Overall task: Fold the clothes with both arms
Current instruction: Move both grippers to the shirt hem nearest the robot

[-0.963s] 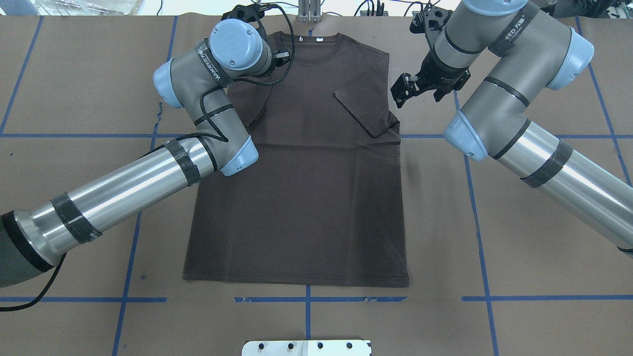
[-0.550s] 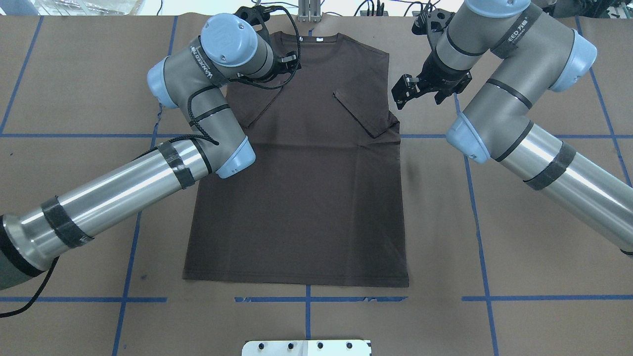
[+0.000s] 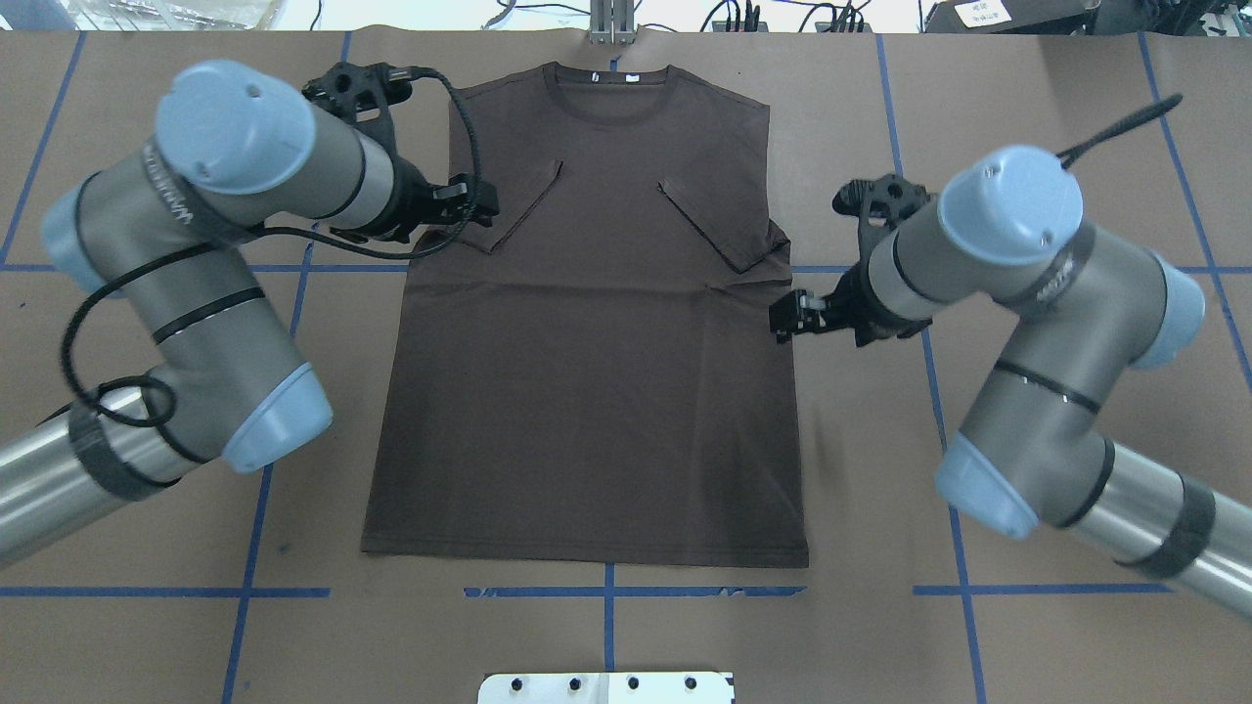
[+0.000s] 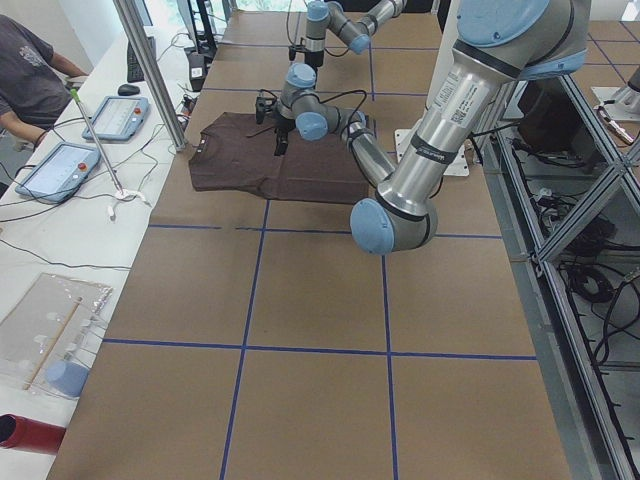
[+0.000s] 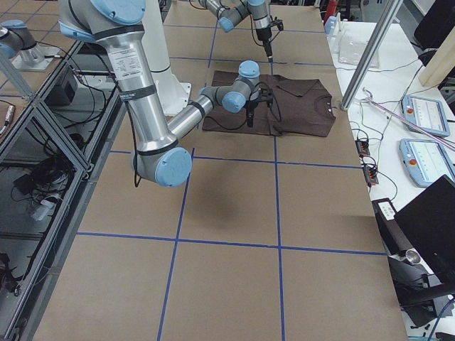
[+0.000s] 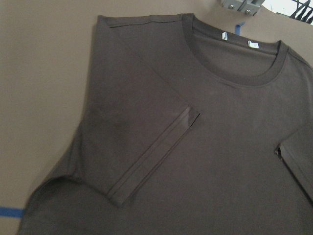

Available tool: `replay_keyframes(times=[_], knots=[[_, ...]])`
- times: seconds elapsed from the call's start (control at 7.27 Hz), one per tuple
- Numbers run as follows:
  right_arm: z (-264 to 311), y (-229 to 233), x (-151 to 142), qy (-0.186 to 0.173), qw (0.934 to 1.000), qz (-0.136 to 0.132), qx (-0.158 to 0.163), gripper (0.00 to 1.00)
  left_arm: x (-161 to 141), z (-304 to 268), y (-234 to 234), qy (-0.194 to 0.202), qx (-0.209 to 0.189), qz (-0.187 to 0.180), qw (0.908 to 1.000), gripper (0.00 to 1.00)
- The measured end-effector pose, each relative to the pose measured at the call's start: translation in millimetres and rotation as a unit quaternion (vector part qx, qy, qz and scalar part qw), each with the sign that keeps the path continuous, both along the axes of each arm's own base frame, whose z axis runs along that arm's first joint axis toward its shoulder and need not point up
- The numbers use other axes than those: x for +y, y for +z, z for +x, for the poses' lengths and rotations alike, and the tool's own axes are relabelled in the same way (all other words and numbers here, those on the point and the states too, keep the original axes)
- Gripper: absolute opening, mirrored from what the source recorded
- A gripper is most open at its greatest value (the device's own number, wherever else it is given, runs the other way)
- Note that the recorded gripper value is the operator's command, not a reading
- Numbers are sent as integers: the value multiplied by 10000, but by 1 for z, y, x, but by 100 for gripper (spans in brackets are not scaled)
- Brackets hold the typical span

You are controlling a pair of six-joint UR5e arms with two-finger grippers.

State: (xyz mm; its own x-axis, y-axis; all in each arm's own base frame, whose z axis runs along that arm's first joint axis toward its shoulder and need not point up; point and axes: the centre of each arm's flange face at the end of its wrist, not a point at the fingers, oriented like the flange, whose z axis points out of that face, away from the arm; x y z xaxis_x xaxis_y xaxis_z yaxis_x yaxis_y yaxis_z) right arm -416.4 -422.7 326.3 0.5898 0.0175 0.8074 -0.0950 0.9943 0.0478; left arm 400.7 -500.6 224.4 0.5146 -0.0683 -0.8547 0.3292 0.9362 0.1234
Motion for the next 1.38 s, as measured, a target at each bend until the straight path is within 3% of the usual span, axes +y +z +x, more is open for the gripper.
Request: replay_keyframes(times=[0.28, 0.41, 0.83, 0.96, 1.38], knots=[[-35, 24, 96, 385, 9986, -345, -147, 100, 28, -27, 0, 72, 3, 28, 10000, 100], [-50, 31, 129, 545, 9976, -410, -139, 99, 33, -32, -5, 71, 47, 42, 10000, 100], [-69, 41, 165, 582, 9971, -479, 55, 97, 41, -39, -14, 67, 151, 88, 9998, 100], [-71, 42, 168, 566, 9971, -494, 130, 80, 42, -40, -16, 68, 172, 102, 9998, 100], [-74, 42, 175, 491, 9973, -514, 171, 13, 45, -42, -19, 70, 194, 123, 9997, 100]])
